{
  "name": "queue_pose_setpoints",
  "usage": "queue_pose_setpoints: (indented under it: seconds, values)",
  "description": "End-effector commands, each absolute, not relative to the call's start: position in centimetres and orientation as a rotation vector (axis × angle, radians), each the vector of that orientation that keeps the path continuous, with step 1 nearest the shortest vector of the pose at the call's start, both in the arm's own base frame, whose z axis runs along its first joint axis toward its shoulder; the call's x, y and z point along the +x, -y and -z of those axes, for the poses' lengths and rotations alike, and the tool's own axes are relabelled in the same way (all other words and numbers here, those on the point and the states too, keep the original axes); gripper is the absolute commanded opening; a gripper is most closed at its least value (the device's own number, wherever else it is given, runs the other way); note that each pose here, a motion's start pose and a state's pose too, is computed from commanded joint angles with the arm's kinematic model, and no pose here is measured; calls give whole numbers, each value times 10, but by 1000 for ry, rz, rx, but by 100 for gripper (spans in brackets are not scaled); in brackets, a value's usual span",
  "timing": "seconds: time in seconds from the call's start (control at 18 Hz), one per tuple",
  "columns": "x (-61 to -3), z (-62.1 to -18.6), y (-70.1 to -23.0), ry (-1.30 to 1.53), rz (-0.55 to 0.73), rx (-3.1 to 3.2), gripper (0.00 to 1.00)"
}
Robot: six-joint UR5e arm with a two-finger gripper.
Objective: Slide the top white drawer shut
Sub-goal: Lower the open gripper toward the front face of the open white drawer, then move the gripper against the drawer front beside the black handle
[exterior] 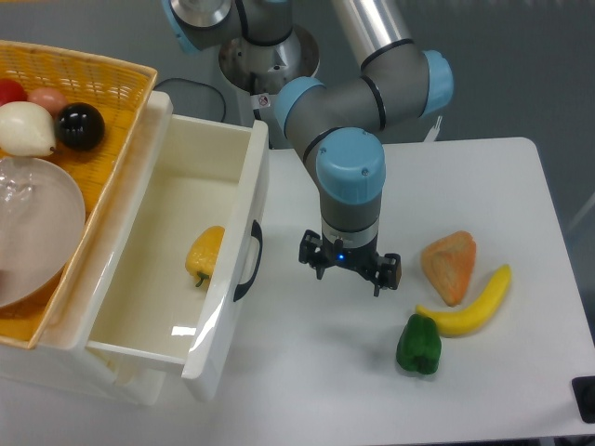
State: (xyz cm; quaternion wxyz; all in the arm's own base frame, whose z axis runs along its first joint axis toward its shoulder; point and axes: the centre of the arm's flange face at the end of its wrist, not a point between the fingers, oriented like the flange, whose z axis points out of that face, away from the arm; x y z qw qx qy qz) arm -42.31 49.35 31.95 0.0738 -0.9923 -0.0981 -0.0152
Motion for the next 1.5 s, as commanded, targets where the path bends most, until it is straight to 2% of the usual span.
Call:
queue_pose_setpoints:
  seconds: [0.22, 0.61, 1.5]
  values:
    - [-421, -317, -496, 393, 94, -2955, 100]
    - [-400, -313, -511, 342, 112, -2964, 100]
    - [-393, -313, -516, 346, 144, -2953, 100]
